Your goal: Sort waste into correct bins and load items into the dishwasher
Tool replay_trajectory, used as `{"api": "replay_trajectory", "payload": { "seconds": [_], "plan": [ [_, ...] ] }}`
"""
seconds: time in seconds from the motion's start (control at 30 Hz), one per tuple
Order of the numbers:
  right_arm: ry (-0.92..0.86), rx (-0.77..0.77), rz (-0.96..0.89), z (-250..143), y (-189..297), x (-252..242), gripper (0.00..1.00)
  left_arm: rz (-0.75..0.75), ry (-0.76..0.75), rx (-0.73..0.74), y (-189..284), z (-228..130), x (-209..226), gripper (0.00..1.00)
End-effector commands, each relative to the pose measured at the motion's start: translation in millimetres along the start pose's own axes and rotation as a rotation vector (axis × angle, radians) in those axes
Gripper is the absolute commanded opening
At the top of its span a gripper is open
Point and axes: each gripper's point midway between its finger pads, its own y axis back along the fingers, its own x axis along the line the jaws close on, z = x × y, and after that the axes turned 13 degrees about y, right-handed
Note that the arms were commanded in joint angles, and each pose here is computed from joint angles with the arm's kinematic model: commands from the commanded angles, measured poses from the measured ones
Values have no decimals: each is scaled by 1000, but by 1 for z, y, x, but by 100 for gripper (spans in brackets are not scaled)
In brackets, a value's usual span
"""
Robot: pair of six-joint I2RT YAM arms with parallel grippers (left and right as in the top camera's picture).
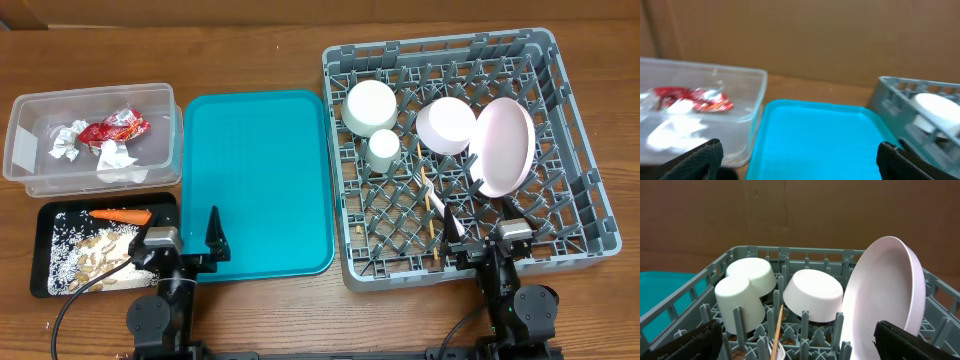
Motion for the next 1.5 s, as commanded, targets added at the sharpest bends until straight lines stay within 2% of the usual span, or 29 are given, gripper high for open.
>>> {"api": "replay_trajectory", "payload": {
  "seconds": [0.0, 0.1, 0.23, 1.47],
  "plan": [
    [5, -6, -5, -1, 0, -1, 100, 122, 5, -15, 1, -2, 22, 100],
    [5, -5, -4, -2, 0, -1, 100, 109, -81, -6, 1, -3, 19, 100],
    [5, -6, -5, -1, 0, -1, 100, 83, -110, 4, 1, -6, 12, 100],
    [5, -5, -4, -2, 0, -1, 100, 55, -109, 14, 0, -8, 7, 100]
  ]
}}
